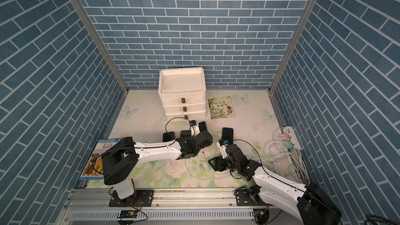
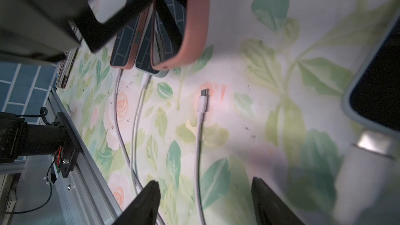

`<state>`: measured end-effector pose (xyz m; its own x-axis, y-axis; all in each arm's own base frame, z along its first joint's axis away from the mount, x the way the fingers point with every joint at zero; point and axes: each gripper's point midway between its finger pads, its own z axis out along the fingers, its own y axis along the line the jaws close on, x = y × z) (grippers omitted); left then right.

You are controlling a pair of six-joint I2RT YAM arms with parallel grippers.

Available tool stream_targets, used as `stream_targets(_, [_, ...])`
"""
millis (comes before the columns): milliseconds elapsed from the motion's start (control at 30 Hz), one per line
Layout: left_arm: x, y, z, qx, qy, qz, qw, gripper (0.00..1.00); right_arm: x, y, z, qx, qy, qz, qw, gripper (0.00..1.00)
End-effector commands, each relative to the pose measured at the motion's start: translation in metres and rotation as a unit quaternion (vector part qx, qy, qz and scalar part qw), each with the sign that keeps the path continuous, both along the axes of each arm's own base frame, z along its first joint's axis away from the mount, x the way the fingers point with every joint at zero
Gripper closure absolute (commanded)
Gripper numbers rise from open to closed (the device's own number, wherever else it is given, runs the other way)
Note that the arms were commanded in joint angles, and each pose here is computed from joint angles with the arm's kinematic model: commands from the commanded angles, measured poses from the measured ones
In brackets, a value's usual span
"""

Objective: Unplug the charging cable from the phone
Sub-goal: Remove the charging cable from the phone, then place the phone at the center of the board.

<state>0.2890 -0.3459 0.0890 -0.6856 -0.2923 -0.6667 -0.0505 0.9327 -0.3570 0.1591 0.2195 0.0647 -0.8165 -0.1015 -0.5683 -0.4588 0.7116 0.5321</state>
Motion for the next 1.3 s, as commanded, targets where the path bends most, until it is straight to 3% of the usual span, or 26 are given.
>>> stream_targets(0, [0.005,0.005,-0.005,0.063,-0.007,-0.014,0.998,1.00,0.023,-0.018,0.020,-0.019,-0.028,-0.065,0.997,0.24])
stream_targets(167, [0.009,-0.011,-0.023,0.101,0.012,-0.060,0.993,1.00,0.052,-0.057,0.035,-0.060,-0.030,-0.191,0.979,0.22])
stream_targets(333, [0.016,-0.034,-0.023,0.108,0.009,-0.094,0.990,1.00,0.060,-0.047,0.058,-0.025,-0.041,-0.192,0.980,0.22])
stream_targets(600, [0.027,-0.040,-0.043,0.139,0.033,-0.106,0.984,1.00,0.070,-0.059,0.064,-0.031,-0.034,-0.239,0.970,0.22])
stream_targets(1000, [-0.011,-0.032,-0.082,0.156,0.098,-0.138,0.973,1.00,0.073,-0.066,0.070,-0.023,-0.035,-0.253,0.967,0.22])
stream_targets(1233, [-0.036,-0.037,-0.094,0.131,0.123,-0.136,0.974,1.00,0.075,-0.063,0.070,-0.017,-0.036,-0.251,0.967,0.22])
stream_targets(1267, [-0.036,-0.037,-0.093,0.130,0.122,-0.134,0.975,0.96,0.075,-0.062,0.069,-0.016,-0.035,-0.249,0.968,0.22])
